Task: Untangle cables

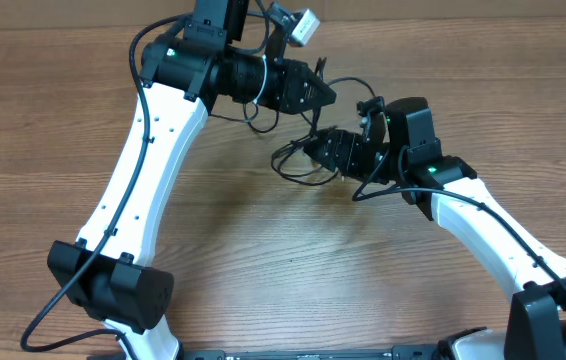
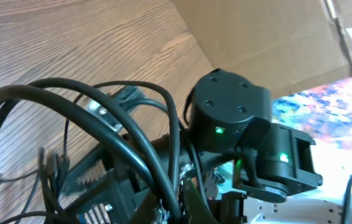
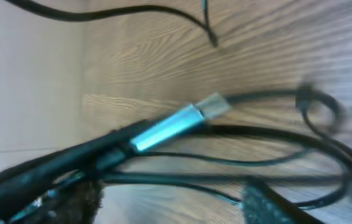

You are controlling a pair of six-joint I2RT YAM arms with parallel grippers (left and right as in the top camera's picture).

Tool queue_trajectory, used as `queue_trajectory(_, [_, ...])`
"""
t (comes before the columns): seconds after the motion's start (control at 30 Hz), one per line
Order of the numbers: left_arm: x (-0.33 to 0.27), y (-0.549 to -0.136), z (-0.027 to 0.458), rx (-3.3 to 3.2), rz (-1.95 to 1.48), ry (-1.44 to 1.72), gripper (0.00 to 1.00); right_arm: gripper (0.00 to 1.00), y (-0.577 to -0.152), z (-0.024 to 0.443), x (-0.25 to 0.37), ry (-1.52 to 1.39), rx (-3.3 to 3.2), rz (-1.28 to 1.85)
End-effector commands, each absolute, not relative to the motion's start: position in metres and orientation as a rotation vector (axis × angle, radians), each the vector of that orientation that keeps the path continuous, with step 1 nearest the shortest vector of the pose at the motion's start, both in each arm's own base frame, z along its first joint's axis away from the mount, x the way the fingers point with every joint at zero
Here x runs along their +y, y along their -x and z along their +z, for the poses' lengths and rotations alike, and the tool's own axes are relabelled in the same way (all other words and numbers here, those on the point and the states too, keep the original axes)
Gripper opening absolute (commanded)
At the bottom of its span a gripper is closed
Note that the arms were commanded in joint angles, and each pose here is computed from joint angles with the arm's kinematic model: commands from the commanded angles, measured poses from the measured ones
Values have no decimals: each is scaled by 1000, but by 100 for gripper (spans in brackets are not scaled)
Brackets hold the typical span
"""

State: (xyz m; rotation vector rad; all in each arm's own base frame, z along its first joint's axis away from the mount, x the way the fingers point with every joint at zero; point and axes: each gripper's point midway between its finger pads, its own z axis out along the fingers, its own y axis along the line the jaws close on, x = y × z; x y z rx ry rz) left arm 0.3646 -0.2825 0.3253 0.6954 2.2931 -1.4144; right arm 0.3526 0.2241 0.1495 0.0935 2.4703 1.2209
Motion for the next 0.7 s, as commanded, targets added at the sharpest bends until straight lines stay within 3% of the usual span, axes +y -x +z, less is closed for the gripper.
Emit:
queue_trajectory(0.0, [-287, -355, 355, 2159, -1505, -782, 4, 58, -347, 151, 230, -94, 2484, 1265])
queue_trajectory(0.13, [-283, -367, 350, 2171, -1422, -757, 4, 55, -347, 122, 206, -238, 2586, 1050])
queue_trajectory(0.37, [-249, -396, 331, 2296, -1048, -592, 4, 60, -330, 64, 113, -609, 2730, 303])
queue_trajectory(0.47, [-236, -395, 345, 2270, -955, -566, 4, 54, -326, 61, 100, -647, 2728, 203])
queue_trajectory(0.67, [-197, -378, 402, 2134, -886, -514, 4, 54, -322, 60, 74, -670, 2698, 0])
